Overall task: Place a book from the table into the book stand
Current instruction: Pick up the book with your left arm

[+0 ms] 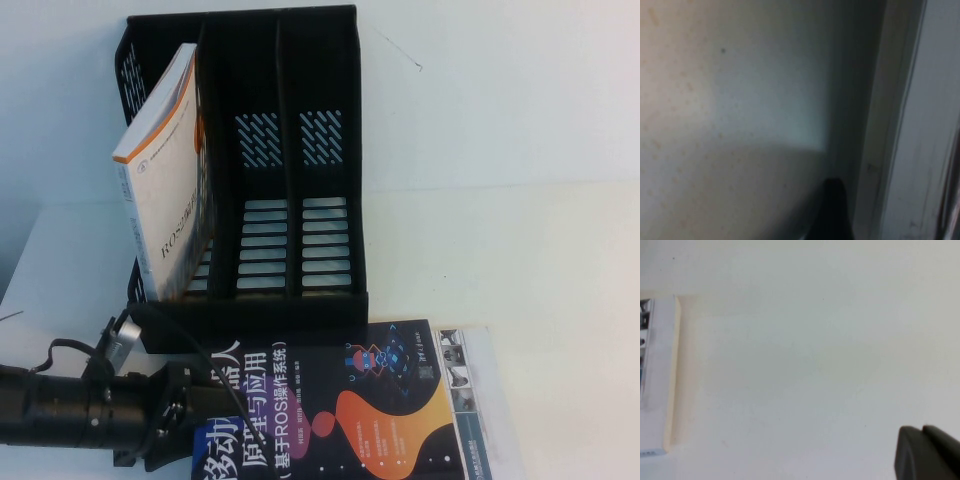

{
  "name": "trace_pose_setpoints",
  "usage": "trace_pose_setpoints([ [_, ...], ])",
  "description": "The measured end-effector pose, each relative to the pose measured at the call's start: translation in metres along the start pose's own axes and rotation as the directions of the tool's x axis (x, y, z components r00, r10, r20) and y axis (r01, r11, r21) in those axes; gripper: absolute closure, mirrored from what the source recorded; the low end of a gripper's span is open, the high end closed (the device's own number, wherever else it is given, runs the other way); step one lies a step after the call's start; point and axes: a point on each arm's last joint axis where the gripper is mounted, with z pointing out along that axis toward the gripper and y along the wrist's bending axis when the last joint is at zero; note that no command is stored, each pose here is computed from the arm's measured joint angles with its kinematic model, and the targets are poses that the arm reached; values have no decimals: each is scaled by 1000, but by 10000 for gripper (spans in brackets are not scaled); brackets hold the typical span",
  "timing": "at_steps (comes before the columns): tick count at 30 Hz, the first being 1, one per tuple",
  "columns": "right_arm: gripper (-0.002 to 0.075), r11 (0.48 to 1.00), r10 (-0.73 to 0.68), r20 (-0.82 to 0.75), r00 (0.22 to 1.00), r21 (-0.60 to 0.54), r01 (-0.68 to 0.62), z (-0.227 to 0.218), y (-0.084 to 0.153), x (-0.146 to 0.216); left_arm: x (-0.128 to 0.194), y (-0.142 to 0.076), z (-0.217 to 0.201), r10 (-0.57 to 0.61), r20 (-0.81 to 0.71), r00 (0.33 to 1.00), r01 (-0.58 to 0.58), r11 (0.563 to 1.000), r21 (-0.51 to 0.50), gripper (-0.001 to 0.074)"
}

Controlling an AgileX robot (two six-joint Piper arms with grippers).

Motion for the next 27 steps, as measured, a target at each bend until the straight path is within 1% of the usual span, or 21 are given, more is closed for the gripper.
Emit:
trace_pose_setpoints([
  [11,727,1000,5,-3,1000,-7,-5,0,1,0,-3,4,4,-20,8,1000,20,1000,18,314],
  [13,727,1000,5,-3,1000,-7,-5,0,1,0,-3,4,4,-25,17,1000,24,999,23,360],
  [20,727,1000,5,-3,1000,-7,-5,0,1,0,-4,0,4,-15,22,1000,14,998,62,589],
  [21,727,1000,5,-3,1000,-7,-5,0,1,0,-4,0,4,-14,24,1000,12,998,68,607],
  [24,727,1000,5,-3,1000,-7,-5,0,1,0,-4,-1,4,-12,24,1000,10,997,77,607],
  [27,727,1000,6,-3,1000,-9,-6,0,1,0,-3,-4,3,0,18,1000,-2,994,109,612],
])
